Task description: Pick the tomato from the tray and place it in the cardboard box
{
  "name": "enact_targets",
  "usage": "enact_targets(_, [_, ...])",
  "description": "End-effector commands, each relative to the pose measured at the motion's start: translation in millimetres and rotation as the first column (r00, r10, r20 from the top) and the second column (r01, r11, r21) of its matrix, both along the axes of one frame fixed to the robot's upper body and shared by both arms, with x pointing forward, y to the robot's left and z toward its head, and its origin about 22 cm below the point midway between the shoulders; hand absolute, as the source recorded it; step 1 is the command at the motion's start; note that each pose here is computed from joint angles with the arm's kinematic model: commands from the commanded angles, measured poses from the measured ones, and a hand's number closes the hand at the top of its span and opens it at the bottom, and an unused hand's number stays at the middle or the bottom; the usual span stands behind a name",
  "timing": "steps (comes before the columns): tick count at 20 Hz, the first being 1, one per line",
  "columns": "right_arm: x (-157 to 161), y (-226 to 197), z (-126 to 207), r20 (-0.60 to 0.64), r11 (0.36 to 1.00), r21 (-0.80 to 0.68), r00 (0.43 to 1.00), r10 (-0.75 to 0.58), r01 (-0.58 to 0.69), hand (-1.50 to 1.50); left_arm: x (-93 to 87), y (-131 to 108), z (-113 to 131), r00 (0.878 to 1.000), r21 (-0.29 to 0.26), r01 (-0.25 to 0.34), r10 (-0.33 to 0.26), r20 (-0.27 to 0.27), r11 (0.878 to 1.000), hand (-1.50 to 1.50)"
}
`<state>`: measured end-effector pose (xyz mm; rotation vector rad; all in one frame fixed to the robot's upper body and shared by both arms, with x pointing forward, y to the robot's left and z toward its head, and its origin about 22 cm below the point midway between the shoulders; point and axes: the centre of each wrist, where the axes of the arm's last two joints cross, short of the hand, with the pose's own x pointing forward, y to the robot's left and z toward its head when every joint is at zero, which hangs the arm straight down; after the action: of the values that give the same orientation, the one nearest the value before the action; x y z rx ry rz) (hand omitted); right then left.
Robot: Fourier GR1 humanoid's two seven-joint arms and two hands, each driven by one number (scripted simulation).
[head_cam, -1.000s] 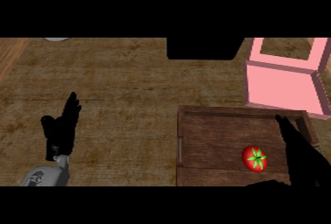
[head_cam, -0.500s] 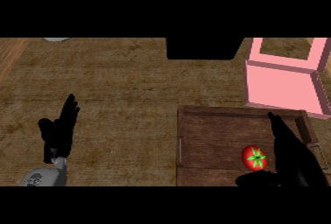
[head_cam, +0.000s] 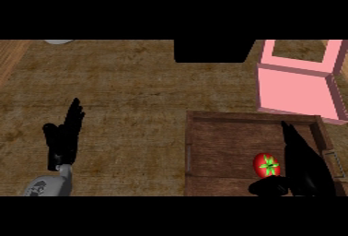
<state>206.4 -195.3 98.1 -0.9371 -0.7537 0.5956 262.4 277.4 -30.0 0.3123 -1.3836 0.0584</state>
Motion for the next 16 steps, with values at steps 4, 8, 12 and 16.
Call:
enact_targets(4, [16, 6, -5, -0.154, 0.992, -0.07, 0.981, -0.119, 0.109, -1.5, -5.6, -3, 2, 1.0, -0.017, 0.019, -0.019, 0.009, 1.0, 0.0])
enact_targets(8, [25, 1, -11, -0.151, 0.992, -0.055, 0.981, -0.123, 0.116, -1.5, 4.0, -8, 7, 1.0, -0.012, 0.003, -0.003, 0.001, 1.0, 0.0])
enact_targets(12, [9, 2, -22, -0.164, 0.992, -0.06, 0.979, -0.123, 0.115, -1.5, 1.9, 11, 2, 1.0, -0.005, 0.006, -0.006, -0.013, 1.0, 0.0])
enact_targets(16, [21, 6, -16, -0.14, 0.991, -0.063, 0.982, -0.126, 0.118, -1.5, 4.5, -2, 2, 1.0, 0.003, 0.01, -0.01, 0.006, 1.0, 0.0])
